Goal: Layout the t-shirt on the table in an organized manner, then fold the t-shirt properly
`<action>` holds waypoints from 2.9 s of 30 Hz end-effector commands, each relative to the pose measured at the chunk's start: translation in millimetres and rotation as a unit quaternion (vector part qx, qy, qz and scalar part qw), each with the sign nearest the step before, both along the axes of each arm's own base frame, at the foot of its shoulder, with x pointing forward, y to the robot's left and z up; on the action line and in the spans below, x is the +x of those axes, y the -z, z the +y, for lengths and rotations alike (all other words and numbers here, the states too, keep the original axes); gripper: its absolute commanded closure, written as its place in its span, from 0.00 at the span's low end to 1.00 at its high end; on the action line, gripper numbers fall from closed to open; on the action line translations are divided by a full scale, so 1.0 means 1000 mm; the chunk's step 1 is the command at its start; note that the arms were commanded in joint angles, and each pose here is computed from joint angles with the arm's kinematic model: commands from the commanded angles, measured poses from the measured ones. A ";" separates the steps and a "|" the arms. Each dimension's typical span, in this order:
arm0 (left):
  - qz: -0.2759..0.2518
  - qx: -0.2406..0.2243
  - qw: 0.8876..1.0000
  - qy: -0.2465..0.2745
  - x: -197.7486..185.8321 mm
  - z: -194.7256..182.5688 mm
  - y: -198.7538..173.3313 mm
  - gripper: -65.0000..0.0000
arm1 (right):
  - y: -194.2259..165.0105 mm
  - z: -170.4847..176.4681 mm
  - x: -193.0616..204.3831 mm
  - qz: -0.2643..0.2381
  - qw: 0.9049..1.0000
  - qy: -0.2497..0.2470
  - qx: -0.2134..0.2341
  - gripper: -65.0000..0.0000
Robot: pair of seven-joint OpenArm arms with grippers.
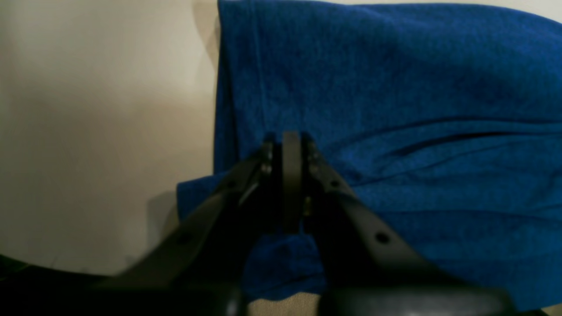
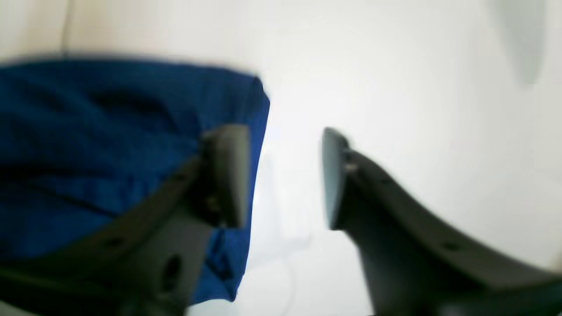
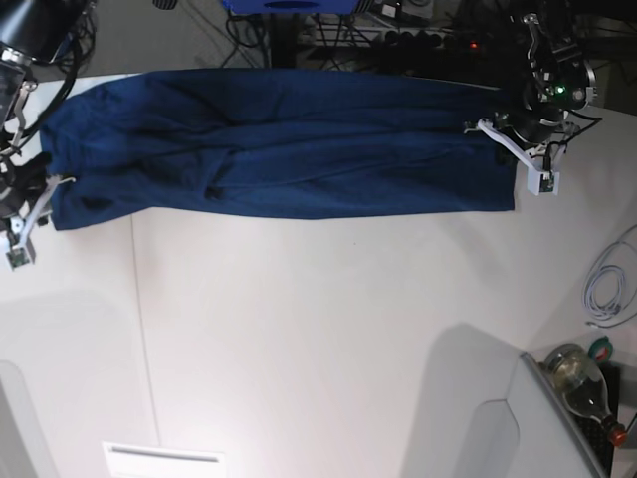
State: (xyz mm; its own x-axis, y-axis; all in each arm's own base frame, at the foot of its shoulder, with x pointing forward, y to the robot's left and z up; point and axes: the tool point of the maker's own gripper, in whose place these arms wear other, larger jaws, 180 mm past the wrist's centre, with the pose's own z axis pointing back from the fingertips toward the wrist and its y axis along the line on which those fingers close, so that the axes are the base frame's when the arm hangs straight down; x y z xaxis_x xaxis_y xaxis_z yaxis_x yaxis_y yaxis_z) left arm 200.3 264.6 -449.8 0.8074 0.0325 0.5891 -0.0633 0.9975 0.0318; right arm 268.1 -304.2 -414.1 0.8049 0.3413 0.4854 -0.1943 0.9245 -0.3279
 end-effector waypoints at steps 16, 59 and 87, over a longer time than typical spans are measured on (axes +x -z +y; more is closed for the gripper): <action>0.006 -0.004 1.000 -0.012 -0.006 0.006 0.007 1.00 | 0.059 0.000 0.046 0.048 0.994 0.025 0.091 0.99; -0.004 -0.007 1.000 -0.008 0.001 0.003 0.003 1.00 | 0.019 0.228 0.007 0.043 0.959 -0.234 0.151 0.53; -0.029 0.004 1.000 0.000 0.013 0.001 -0.016 1.00 | 0.028 0.196 -0.071 0.105 0.968 -0.195 0.122 0.99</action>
State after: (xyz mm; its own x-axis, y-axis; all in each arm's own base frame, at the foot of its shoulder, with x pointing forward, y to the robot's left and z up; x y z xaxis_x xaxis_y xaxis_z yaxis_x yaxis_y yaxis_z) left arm 208.6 262.4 -441.7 0.7881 0.0362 0.6145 -0.0660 0.9975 0.0258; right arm 188.5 -108.2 -449.0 0.7426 0.5362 0.4012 -0.5820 0.8131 -0.0094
